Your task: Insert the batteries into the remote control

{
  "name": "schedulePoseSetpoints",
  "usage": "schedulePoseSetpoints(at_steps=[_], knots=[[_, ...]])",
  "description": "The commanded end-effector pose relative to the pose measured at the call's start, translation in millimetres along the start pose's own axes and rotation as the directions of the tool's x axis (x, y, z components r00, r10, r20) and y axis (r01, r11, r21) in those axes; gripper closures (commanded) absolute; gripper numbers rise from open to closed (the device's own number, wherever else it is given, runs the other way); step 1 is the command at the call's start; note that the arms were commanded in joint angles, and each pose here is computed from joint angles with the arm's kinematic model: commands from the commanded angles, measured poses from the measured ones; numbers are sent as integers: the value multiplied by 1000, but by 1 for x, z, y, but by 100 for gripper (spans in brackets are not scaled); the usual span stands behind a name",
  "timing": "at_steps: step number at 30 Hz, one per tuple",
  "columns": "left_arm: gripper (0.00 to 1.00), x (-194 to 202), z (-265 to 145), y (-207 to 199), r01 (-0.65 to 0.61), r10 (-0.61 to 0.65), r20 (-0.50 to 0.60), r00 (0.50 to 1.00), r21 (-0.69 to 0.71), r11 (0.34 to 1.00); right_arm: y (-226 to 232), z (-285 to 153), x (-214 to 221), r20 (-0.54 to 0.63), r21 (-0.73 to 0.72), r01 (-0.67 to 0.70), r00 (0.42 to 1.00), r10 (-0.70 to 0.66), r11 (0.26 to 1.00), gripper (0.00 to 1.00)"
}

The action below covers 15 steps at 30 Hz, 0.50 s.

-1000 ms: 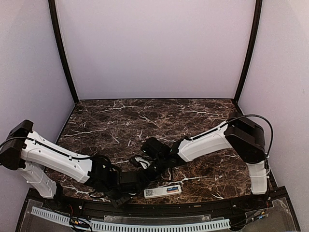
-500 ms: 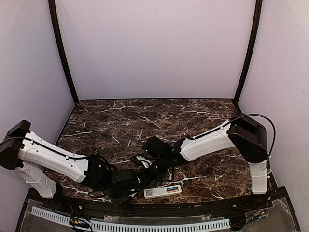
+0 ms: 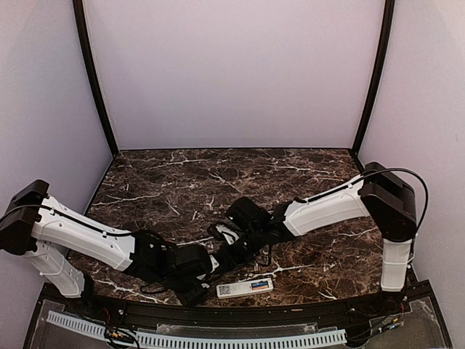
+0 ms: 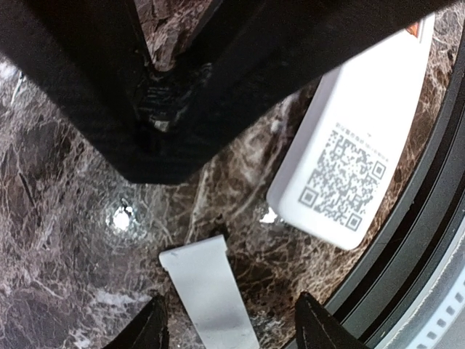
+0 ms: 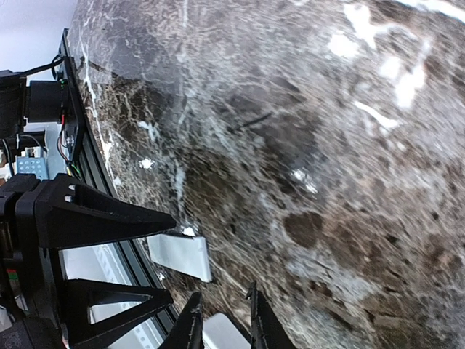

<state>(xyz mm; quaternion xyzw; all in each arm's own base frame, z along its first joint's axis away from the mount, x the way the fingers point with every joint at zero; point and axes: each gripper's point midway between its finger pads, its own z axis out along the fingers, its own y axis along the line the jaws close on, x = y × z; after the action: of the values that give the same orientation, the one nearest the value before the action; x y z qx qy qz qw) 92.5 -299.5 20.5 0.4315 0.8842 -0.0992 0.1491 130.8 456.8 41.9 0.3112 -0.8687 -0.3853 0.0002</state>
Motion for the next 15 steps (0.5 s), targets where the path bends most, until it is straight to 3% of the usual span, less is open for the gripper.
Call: schedulePoseSetpoints(at_steps=[1,5,10,15], knots=[[42,-15,-4,-9,26,-27,6,1000,46,999,-6,-14,0,30,30,0,1000,-1,1000,77],[42,-4,-10,-3,60,-59,-20,998,51,997,-19,-24,-4,56,73,-25,998,21,997,74],[41,-13,-21,-2,73,-79,70,994,77,994,-46,-31,-4,65,156,-66,996,56,986,73],[40,-3,-11,-4,83,-85,17,996,86,993,-55,-44,-5,85,186,-70,995,55,980,73]])
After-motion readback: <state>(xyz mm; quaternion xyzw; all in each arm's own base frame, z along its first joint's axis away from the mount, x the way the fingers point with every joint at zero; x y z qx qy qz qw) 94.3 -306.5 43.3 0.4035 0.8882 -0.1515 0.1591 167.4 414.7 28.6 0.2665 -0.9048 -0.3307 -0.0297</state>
